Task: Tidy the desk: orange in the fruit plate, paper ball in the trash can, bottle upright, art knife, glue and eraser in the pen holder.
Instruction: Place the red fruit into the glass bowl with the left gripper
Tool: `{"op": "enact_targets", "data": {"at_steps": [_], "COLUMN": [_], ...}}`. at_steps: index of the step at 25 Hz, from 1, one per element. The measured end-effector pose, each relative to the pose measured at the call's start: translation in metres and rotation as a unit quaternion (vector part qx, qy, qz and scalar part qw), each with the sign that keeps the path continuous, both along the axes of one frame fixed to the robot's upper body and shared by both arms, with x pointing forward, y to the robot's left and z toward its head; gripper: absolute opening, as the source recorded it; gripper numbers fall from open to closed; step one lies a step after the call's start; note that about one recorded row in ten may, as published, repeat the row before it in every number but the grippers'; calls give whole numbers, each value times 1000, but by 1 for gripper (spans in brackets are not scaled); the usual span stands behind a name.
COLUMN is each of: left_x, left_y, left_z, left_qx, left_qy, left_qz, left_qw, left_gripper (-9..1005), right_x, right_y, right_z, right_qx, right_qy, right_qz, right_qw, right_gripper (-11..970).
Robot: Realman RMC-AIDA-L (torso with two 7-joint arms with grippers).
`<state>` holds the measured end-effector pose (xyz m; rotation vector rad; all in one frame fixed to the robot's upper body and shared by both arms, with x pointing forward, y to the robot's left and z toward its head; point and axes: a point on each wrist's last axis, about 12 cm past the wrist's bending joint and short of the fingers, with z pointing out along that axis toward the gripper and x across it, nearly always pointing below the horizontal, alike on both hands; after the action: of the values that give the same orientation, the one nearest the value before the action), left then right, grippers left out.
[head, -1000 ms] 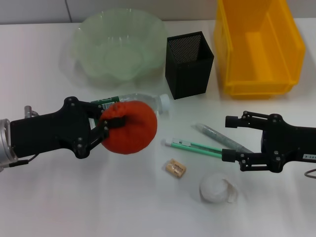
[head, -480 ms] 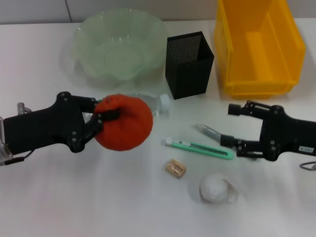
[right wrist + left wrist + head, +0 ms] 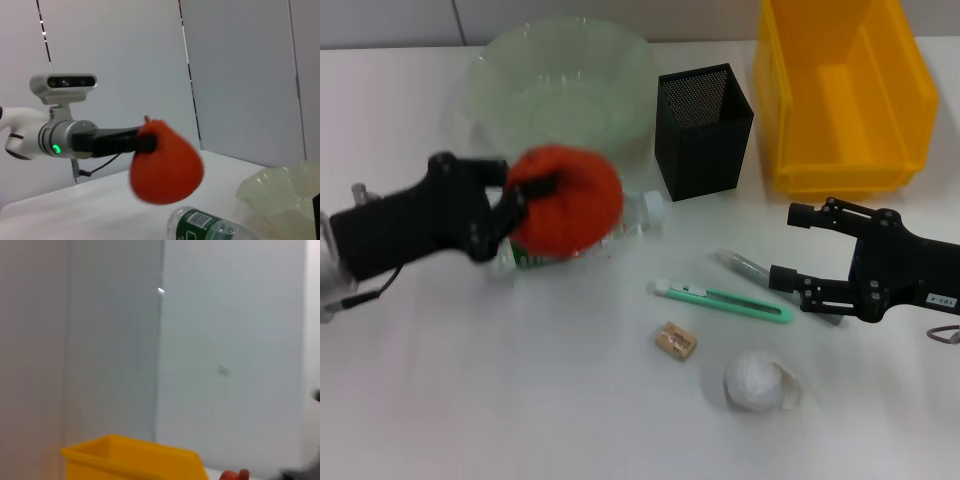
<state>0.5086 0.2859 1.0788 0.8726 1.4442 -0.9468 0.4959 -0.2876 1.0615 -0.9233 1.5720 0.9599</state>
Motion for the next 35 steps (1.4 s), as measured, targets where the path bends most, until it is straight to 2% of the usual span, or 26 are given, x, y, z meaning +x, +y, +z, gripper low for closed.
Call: {"op": "enact_targets", "data": {"at_steps": [3,4,5,6,7,8,13,18,21,25,35], "left_x": [0,9,9,31,31,41,76,98,106,113,112], "left_y": [0,-6,-6,-14,-14,-18,-37,-49,-52,-57,-59], "left_z": [0,-1,-1,-1,-1,-2,-8,-10,-10,-9,-9], "left_qx": [0,-25,-25,-50,-50,-50,-17,19,32,50,62], "left_qy": [0,1,1,8,8,10,1,0,-4,-3,-16], "left_qz": [0,34,34,97,97,125,211,265,289,295,289], "left_qw": [1000,999,999,994,994,991,977,964,957,954,955], "left_gripper": [54,54,54,54,54,54,53,51,50,50,52], "right_x": [0,0,-1,-1,-1,-2,-4,-6,-7,-7,-7], "right_y": [0,0,0,0,-1,-1,-3,-5,-7,-8,-9], "right_z": [0,0,1,1,1,0,0,0,-1,-1,-1], "right_qx": [1,1,2,2,2,2,4,4,4,2,0], "right_qy": [0,-1,-1,-1,-1,0,1,2,3,3,2], "right_qz": [0,1,2,2,2,1,0,-3,-6,-7,-9], "right_qw": [1000,1000,1000,1000,1000,1000,1000,1000,1000,1000,1000], "right_gripper": [827,827,827,827,827,827,828,827,827,828,827]}}
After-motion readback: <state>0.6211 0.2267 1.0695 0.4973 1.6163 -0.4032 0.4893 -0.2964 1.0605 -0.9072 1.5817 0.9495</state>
